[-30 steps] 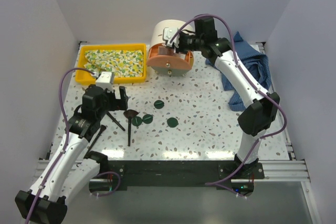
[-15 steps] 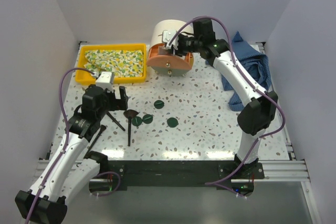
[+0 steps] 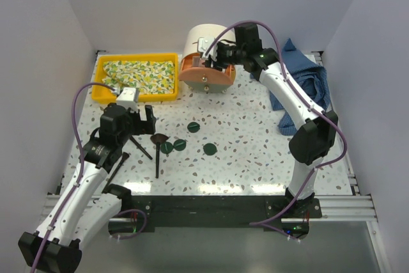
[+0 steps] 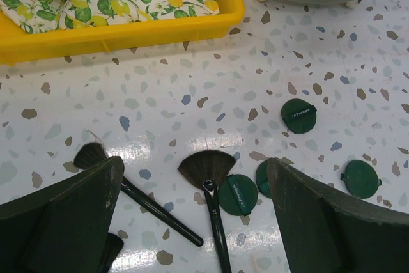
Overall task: Organize the makeup
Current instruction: Place the makeup in the drawer.
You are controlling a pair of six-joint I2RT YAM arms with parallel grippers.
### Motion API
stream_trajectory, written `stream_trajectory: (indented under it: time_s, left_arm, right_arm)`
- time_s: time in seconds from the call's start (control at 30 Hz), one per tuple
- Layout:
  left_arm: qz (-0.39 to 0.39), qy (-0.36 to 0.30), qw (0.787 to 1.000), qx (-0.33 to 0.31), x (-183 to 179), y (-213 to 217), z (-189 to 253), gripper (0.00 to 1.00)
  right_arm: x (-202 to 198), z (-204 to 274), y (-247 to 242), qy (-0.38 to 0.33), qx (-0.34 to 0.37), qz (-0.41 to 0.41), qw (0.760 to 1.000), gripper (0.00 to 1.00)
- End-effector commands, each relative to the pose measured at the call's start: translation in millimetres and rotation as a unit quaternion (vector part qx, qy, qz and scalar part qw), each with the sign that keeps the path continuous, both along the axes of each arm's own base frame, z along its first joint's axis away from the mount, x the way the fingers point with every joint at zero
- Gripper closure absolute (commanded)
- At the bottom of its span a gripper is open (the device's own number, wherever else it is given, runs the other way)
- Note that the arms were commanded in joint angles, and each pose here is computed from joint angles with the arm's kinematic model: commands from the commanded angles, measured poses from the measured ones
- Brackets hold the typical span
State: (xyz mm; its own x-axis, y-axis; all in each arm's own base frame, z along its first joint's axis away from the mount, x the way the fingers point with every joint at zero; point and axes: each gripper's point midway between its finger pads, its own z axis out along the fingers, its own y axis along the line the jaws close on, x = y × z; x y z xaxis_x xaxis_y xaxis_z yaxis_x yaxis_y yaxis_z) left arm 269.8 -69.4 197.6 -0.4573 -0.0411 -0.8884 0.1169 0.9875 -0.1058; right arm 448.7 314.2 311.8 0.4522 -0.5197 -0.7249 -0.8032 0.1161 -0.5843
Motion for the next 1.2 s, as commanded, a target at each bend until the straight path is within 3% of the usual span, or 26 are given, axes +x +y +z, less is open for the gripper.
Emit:
stream_trajectory:
  time_s: [0.0,0.2,0.43,0.7,0.93,1.17]
  left_arm:
    - [0.007,-0.014,1.0,0.003,4,3,4,0.0]
    - [0.006,-0.015,1.0,0.002,4,3,4,0.0]
    - [0.006,-0.019,1.0,0.001,4,3,7,0.0]
    - [0.001,-0.022,1.0,-0.002,3,1,11,0.0]
    - [-0.022,0.02,0.999,-0.014,3,-12,4,0.0]
    - [-0.038,0.002,0.998,-0.043,-2,-20,17,0.0]
  right_arm:
    - [2,16,-3,0.004,0.027,-0.017,0.999,0.56]
    - [-18,55,-2,0.06,0.093,-0.032,0.993,0.58]
    - [-57,71,-14,0.11,0.103,-0.029,0.988,0.59]
    - [-110,63,-36,0.146,0.074,-0.013,0.986,0.59]
    - [-153,23,-62,0.173,0.019,-0.007,0.985,0.59]
    - [-195,2,-80,0.193,-0.02,0.026,0.981,0.56]
